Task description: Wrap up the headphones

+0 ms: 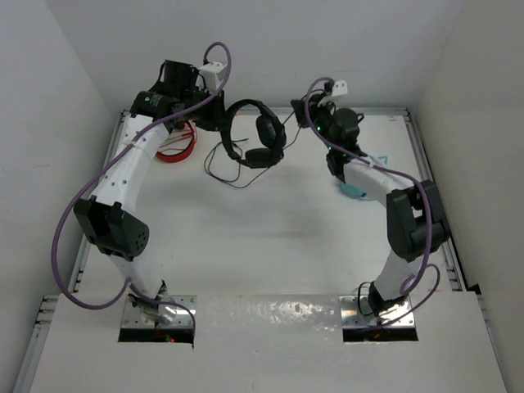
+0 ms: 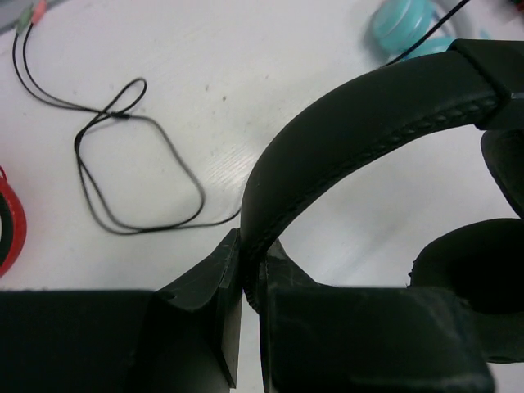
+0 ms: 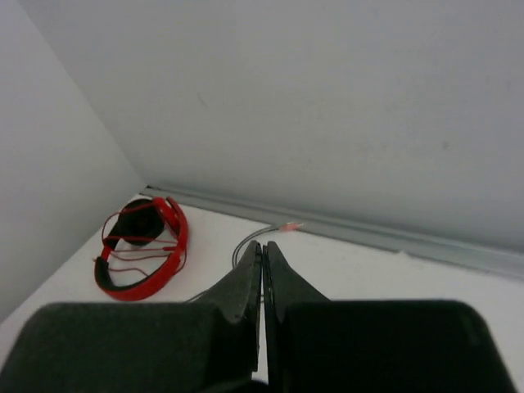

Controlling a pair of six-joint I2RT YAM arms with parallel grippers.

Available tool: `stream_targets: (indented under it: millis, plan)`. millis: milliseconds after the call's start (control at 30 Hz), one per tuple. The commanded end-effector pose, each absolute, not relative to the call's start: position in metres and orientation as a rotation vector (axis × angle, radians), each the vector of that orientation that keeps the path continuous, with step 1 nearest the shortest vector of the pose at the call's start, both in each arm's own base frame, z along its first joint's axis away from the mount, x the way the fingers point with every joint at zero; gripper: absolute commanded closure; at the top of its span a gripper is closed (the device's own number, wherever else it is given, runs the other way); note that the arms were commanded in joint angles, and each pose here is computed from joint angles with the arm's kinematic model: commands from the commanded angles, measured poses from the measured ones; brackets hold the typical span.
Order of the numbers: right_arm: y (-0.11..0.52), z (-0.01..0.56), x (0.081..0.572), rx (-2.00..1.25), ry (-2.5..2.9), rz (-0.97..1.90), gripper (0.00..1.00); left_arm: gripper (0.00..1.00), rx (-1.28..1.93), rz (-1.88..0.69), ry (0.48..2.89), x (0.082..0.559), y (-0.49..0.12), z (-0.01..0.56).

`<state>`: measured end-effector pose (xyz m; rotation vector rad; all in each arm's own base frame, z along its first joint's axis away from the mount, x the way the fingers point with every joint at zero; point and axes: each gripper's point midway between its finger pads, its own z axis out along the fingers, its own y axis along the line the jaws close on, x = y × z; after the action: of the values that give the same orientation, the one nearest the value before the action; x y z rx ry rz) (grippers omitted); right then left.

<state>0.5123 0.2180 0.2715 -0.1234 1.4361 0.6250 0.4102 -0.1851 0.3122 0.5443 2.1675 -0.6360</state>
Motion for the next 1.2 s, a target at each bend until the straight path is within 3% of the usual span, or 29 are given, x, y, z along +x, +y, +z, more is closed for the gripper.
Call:
stream_targets:
  millis: [0,167,367,500,633,700,733,833,867,933,1067,1167]
  plan:
    - [0.234,0.402,0.485,-0.353,1.222,0.582,1.0,1.0,0.669,-0.561,2.112,0.422,-0.186,0.303]
    - [0.26,0.423,0.494,-0.509,1.281,0.488,1.0,1.0,0.824,-0.561,2.121,0.411,-0.207,0.28]
    - [0.271,0.41,0.548,-0.475,1.442,0.451,1.0,1.0,0.954,-0.645,2.058,0.392,-0.23,0.287]
    - [0.274,0.367,0.584,-0.453,1.598,0.398,1.0,1.0,0.957,-0.696,2.019,0.387,-0.24,0.3]
    - [0.273,0.357,0.575,-0.476,1.626,0.368,1.0,1.0,0.936,-0.713,2.02,0.388,-0.242,0.3]
    - [0.267,0.321,0.57,-0.478,1.701,0.343,0.95,1.0,0.952,-0.759,1.999,0.384,-0.247,0.306]
    - [0.264,0.305,0.567,-0.486,1.737,0.326,0.92,1.0,0.972,-0.81,1.98,0.378,-0.252,0.309]
    - [0.26,0.27,0.561,-0.539,1.839,0.302,0.67,1.0,0.994,-0.92,1.919,0.368,-0.264,0.328]
    - [0.259,0.257,0.559,-0.554,1.87,0.312,0.44,1.0,0.982,-0.934,1.892,0.367,-0.265,0.342]
    - [0.261,0.22,0.545,-0.585,1.925,0.431,0.25,1.0,0.962,-0.929,1.856,0.368,-0.264,0.361]
    - [0.244,0.209,0.528,-0.452,1.836,0.714,0.09,1.0,0.84,-0.749,1.746,0.385,-0.247,0.428]
    - [0.24,0.201,0.518,-0.448,1.737,0.698,0.05,1.0,0.703,-0.565,1.689,0.404,-0.224,0.465]
